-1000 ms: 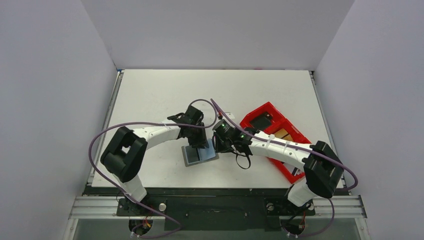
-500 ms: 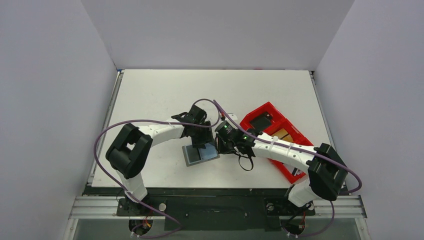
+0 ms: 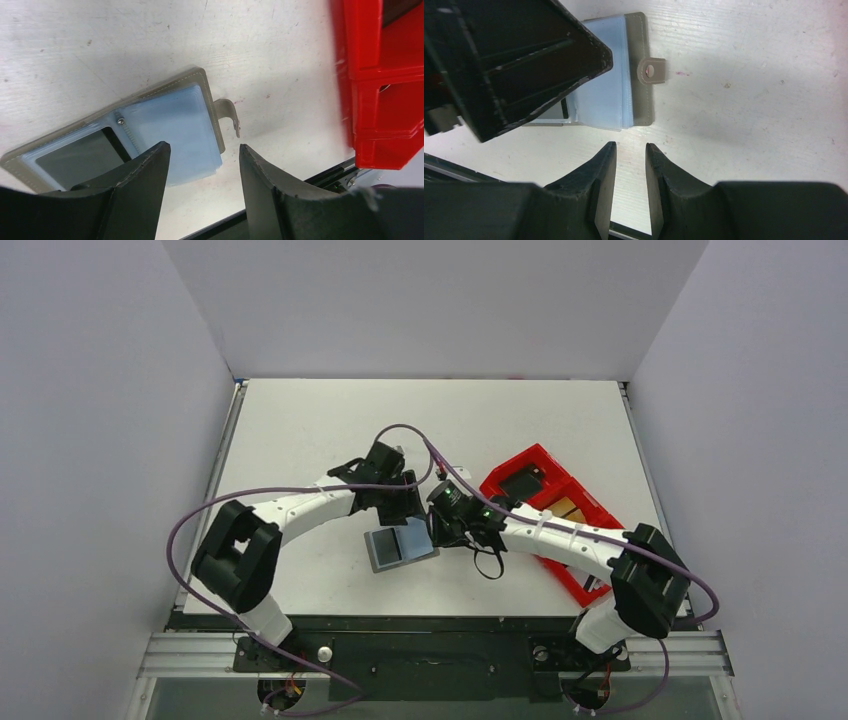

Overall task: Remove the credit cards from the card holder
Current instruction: Remove the credit card from the card holder.

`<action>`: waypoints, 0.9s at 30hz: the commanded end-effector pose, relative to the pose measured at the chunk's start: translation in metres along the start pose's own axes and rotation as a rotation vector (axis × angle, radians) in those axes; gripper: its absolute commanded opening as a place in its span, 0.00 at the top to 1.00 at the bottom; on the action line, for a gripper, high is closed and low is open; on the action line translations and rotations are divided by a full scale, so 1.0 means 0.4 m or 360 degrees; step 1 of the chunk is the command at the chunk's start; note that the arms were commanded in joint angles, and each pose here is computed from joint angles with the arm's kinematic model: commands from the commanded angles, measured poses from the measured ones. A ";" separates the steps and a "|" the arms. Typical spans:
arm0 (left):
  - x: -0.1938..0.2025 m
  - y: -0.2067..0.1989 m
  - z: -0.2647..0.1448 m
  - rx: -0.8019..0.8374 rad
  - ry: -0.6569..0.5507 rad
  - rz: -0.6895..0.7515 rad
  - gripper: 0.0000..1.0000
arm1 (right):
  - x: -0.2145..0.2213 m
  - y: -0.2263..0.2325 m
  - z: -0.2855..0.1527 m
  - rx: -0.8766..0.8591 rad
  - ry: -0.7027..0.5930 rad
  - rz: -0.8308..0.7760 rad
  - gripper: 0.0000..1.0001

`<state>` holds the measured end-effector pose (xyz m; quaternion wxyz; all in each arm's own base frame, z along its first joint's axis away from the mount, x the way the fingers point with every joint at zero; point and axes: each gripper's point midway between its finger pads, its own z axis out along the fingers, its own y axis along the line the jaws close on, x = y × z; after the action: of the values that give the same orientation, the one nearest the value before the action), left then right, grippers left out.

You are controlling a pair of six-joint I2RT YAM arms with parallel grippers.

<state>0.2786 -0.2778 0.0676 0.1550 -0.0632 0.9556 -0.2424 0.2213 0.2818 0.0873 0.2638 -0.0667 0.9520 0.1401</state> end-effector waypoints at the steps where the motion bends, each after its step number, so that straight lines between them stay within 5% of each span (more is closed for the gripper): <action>1: -0.040 0.018 -0.060 -0.0003 -0.0115 0.0008 0.51 | -0.047 0.076 -0.006 -0.0120 -0.0054 -0.0008 0.75; 15: 0.006 0.206 -0.100 -0.0213 -0.0130 -0.0094 0.79 | -0.013 0.227 0.088 -0.0441 0.0135 -0.0036 0.75; 27: 0.014 0.240 -0.075 -0.0247 -0.0086 -0.0110 0.93 | -0.004 0.229 0.177 -0.0419 0.0173 0.0053 0.75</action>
<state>0.2509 -0.1819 0.0438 0.1542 -0.1203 0.9661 -0.1688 0.2220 0.3737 0.0373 0.1735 -0.1115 0.9507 0.2317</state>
